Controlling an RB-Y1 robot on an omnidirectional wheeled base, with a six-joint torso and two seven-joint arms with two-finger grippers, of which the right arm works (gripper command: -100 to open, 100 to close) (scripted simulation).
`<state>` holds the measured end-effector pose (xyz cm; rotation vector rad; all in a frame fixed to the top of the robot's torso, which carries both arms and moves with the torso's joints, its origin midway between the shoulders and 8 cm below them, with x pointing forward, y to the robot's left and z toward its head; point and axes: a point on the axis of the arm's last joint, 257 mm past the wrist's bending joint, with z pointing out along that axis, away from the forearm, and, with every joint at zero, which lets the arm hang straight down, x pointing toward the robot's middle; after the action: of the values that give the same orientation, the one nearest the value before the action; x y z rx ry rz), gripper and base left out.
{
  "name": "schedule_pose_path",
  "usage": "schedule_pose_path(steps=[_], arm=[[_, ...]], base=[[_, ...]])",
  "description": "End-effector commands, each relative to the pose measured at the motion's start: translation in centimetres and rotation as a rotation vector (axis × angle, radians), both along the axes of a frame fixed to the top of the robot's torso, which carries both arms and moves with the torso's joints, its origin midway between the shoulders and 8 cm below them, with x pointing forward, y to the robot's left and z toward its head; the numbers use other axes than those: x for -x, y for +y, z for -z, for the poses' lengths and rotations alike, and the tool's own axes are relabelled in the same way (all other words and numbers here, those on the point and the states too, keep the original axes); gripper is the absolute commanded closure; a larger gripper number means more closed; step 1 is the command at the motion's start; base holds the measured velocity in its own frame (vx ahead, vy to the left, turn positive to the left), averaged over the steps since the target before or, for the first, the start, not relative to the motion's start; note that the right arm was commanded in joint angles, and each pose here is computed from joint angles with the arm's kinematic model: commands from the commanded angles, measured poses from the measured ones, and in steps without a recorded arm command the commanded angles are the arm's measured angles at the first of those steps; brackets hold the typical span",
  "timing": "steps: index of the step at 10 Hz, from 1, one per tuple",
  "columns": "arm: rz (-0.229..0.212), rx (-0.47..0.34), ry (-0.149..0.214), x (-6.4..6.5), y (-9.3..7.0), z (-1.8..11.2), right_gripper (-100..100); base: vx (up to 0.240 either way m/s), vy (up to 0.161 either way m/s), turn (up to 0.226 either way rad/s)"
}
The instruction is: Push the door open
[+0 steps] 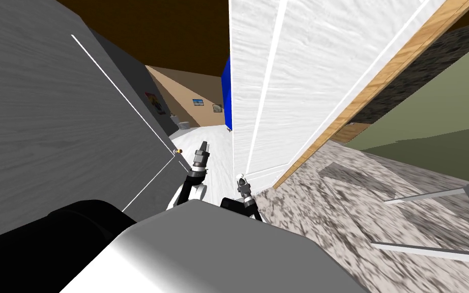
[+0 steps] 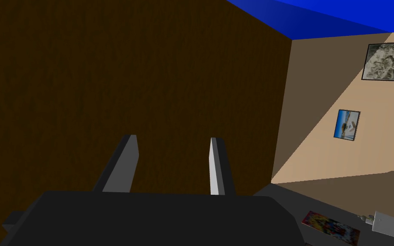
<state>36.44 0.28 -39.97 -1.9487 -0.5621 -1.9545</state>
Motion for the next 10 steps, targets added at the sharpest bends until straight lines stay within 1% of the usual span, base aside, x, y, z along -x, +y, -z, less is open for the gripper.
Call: schedule_pose_path(steps=[1,2,4,10], arm=[[0.036,0.003,-0.011,-1.1,-1.5,-0.3,100],[0.06,0.005,-0.011,-1.6,-2.4,-0.2,100],[0.085,0.006,-0.01,-2.1,-3.3,-0.2,100],[0.164,0.003,-0.008,-3.6,-5.8,-0.3,100]], base=[[0.142,0.169,-0.071],[0.141,0.166,-0.068],[0.142,0.147,-0.053],[0.089,0.096,-0.04]])
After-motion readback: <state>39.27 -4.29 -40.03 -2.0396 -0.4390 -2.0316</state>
